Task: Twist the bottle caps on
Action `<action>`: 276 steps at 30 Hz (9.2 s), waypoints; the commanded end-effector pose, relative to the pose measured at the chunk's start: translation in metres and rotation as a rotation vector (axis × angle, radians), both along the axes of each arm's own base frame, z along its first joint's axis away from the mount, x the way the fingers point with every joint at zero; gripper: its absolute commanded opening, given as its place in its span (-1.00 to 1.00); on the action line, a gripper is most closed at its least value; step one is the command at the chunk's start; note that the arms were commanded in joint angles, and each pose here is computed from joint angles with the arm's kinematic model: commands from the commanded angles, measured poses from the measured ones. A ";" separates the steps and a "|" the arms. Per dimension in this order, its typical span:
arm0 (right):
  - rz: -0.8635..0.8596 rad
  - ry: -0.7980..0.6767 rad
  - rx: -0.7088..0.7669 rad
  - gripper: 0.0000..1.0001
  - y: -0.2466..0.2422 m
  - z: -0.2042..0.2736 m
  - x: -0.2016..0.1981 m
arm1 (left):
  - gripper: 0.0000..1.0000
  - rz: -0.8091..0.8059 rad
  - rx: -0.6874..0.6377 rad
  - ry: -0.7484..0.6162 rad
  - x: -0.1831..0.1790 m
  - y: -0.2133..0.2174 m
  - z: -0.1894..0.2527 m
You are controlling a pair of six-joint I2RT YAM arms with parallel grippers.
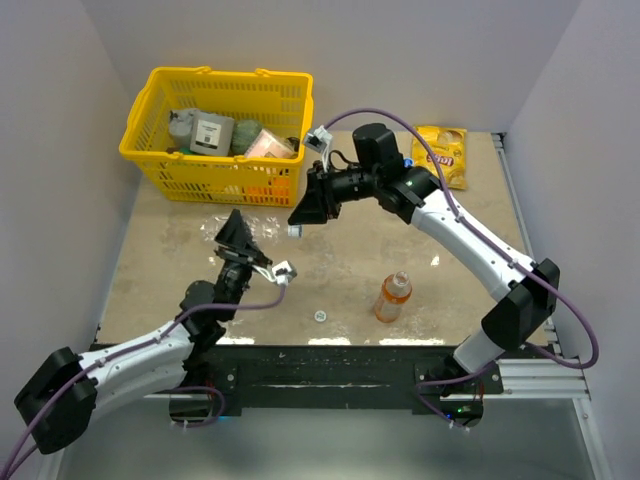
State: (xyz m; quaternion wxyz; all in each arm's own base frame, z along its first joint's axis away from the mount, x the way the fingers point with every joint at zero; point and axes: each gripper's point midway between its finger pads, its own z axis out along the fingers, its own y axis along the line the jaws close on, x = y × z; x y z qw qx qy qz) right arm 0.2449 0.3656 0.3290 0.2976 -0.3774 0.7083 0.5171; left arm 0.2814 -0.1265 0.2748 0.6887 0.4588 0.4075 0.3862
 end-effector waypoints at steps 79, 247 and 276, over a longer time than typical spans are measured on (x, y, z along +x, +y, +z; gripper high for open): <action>0.178 -0.791 -0.825 -1.00 -0.157 -0.047 0.067 | 0.99 -0.396 -0.613 1.007 -0.057 -0.050 -0.037; 0.259 -0.282 -0.937 0.59 -0.248 -0.174 -0.108 | 0.96 -0.537 -0.650 1.152 -0.064 -0.065 -0.050; -0.983 -0.815 -0.392 0.82 -0.293 0.152 -0.006 | 0.96 -1.192 0.906 1.214 -0.159 -0.312 -0.166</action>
